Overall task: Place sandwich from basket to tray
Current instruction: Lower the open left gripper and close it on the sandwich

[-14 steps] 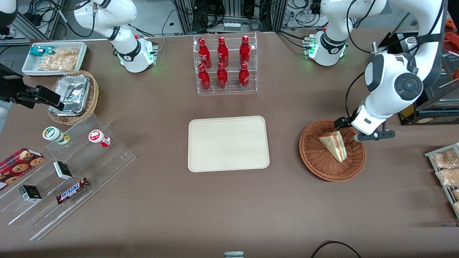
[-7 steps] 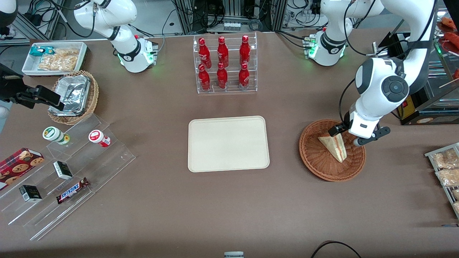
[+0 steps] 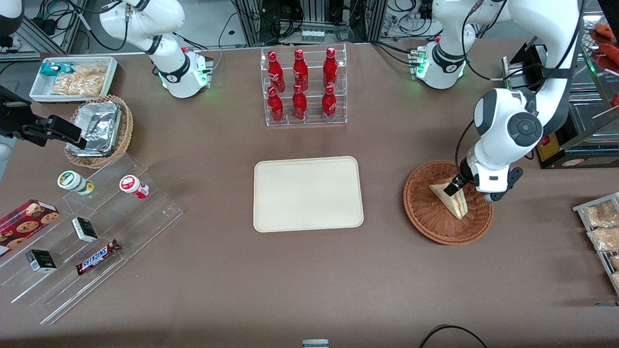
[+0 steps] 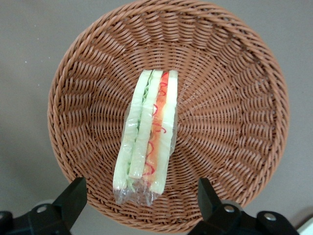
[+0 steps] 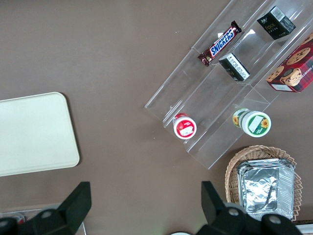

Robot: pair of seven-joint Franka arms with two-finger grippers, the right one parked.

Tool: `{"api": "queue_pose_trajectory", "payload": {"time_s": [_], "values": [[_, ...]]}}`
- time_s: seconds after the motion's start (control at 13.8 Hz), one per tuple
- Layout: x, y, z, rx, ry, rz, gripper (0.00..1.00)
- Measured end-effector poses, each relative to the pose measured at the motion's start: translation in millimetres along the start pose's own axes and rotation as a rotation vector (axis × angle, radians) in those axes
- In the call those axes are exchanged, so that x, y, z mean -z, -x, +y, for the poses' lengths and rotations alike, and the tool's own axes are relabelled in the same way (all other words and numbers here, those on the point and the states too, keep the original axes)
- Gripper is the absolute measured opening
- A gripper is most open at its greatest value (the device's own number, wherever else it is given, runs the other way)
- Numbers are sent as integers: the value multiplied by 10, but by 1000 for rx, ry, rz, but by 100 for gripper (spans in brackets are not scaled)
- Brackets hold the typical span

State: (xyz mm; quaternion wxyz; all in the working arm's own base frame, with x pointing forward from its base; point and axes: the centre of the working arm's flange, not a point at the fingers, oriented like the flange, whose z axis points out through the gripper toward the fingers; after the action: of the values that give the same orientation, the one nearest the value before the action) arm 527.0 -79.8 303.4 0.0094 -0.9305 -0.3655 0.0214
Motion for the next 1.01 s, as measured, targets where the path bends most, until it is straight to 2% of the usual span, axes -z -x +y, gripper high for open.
{"api": "queue_pose_trajectory", "payload": {"time_s": [0.22,0.65,0.8,0.94,1.01], "values": [[-168,-6,-3,4,-19,-17,100],[-489,-61,-7,16,-29,-28,98],[-531,-66,-14,35,-34,-32,83],[-541,-66,-12,55,-35,-33,57],[-521,-76,1,58,-31,-30,48]]}}
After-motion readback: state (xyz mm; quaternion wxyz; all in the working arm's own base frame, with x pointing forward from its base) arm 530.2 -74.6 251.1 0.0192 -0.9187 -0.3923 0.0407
